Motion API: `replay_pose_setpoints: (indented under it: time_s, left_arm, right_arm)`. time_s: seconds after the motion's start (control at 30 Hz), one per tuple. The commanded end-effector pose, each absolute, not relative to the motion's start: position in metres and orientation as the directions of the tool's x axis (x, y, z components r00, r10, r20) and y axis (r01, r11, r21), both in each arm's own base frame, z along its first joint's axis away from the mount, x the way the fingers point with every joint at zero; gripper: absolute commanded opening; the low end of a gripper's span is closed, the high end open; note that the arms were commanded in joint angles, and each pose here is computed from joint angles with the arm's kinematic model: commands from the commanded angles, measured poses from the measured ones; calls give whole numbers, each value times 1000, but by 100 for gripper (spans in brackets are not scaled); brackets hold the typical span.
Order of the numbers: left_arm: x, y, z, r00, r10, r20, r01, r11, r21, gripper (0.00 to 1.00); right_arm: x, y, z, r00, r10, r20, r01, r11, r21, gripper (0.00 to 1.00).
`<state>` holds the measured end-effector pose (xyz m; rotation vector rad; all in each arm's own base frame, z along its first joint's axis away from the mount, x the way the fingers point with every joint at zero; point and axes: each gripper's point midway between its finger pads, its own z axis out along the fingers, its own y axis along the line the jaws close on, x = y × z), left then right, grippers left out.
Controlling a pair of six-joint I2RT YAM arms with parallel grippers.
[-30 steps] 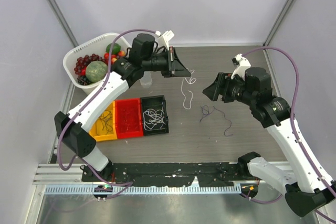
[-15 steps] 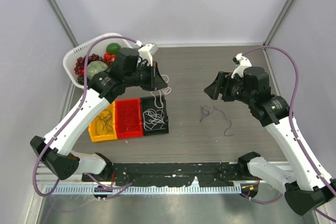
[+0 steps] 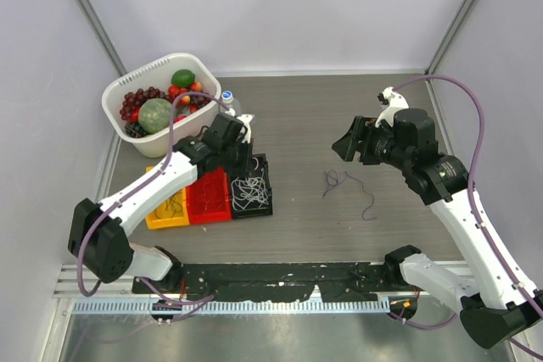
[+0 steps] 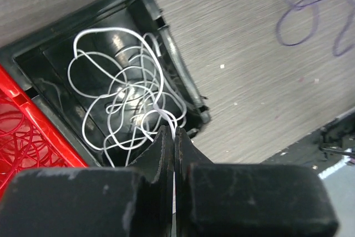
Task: Untangle the cables
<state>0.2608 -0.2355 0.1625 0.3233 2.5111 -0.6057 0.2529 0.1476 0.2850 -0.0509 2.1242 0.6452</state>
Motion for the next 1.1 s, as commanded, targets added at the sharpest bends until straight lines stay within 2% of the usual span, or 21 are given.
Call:
replay_pose_setpoints:
  time_s: [0.0,0.1,0.13,0.27,0.47,0.57,0.67,0.8,0.93,1.07]
  left_arm:
    - [273,-228,120,-843,139,-519,317,908,-272,0]
    - [275,-215,94,-863,168,-476,289,937,-194,0]
    - [279,-210,92,-859,175,-481,283,946,-160,4]
    - [282,-218,113,-827,198,-526,324,932,-160,37]
    - [272,-239,160,-757,180,-629,411,878,-243,62]
    - [271,-255,189,-694,156,-703,465,843,-271,75]
    - [270,-282,208,-647,148,-748,543,778,-316,73]
    - [261,-337,210,-632,185,-752,660,637,-398,73]
    - [251,-394,174,-658,289,-696,717,524,-460,77]
    - [249,-438,126,-703,383,-599,704,496,-509,77]
  right_arm:
    - [252,143,300,-562,215,-799,-267,867,421,73]
    - [252,142,300,-562,217,-798,-263,868,422,73]
    - [252,142,298,-566,214,-796,-264,868,420,73]
    - [250,140,295,-576,210,-790,-253,873,416,73]
    - [253,133,274,-613,208,-763,-186,900,395,73]
    - [256,111,252,-646,226,-729,-42,943,330,73]
    - [259,85,228,-680,217,-700,91,973,213,73]
    - [254,72,187,-770,233,-594,185,972,142,73]
    - [248,63,149,-831,282,-480,248,959,135,73]
    - [250,52,127,-839,348,-418,299,937,181,72]
